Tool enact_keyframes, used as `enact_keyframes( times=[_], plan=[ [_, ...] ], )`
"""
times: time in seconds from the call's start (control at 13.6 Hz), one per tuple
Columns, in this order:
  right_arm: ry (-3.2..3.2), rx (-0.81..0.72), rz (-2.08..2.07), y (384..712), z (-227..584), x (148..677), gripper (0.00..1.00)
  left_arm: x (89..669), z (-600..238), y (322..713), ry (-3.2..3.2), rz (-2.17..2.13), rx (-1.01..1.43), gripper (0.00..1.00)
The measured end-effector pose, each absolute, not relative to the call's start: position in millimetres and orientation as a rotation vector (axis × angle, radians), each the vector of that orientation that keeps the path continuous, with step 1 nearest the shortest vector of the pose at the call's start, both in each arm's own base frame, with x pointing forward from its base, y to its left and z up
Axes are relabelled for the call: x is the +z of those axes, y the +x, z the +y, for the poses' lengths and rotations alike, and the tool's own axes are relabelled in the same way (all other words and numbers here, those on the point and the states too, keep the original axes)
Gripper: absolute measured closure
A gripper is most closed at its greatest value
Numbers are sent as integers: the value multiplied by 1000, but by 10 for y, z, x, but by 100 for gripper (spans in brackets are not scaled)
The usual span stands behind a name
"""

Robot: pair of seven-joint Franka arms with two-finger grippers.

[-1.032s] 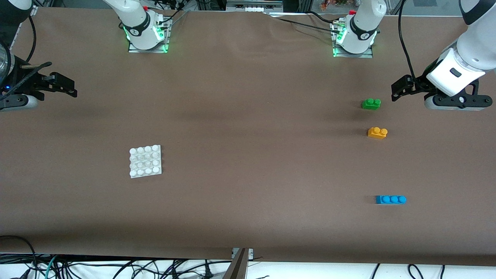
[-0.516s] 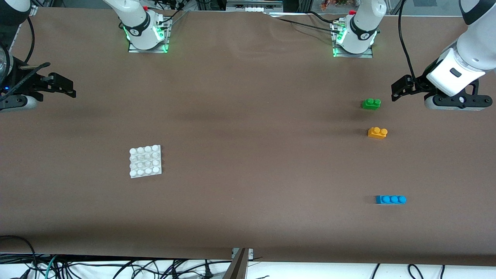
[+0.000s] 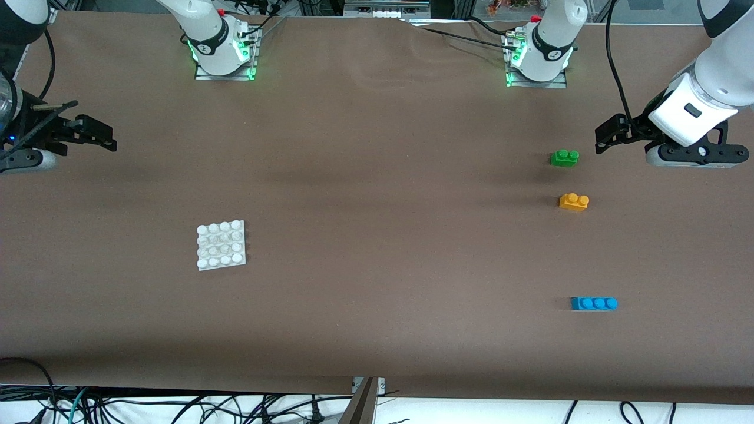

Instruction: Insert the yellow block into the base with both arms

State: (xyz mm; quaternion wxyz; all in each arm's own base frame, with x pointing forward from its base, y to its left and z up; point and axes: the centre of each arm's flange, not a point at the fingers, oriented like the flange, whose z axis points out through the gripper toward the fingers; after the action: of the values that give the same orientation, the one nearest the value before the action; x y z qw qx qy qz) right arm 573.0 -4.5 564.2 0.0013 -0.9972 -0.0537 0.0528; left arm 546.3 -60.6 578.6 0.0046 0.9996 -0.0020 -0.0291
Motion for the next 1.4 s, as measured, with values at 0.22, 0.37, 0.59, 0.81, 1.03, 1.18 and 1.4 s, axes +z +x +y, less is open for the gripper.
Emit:
enact_keyframes(
  times=[0.22, 0.37, 0.59, 0.81, 1.03, 1.18, 1.4],
  plan=[
    [-3139, 112, -168, 6033, -39, 5000, 1, 5784, -605, 5464, 3131, -6, -92, 0],
    [-3142, 74, -162, 6179, -34, 4340, 1, 5783, -605, 5465, 3131, -6, -92, 0],
    [-3146, 29, -80, 6251, -3, 3488, 1, 5782, -605, 5465, 3131, -6, -93, 0],
    [-3098, 47, 44, 6299, 130, 2950, 1, 5781, -605, 5466, 3131, -6, -93, 0],
    [-3077, 25, 54, 6348, 302, 2420, 1, 5780, -605, 5467, 3131, -6, -93, 0],
    [-3070, 14, 66, 6354, 418, 2142, 1, 5780, -605, 5467, 3131, -6, -93, 0],
    [-3069, 9, 59, 6360, 439, 2073, 1, 5780, -605, 5467, 3131, -6, -93, 0]
  ],
)
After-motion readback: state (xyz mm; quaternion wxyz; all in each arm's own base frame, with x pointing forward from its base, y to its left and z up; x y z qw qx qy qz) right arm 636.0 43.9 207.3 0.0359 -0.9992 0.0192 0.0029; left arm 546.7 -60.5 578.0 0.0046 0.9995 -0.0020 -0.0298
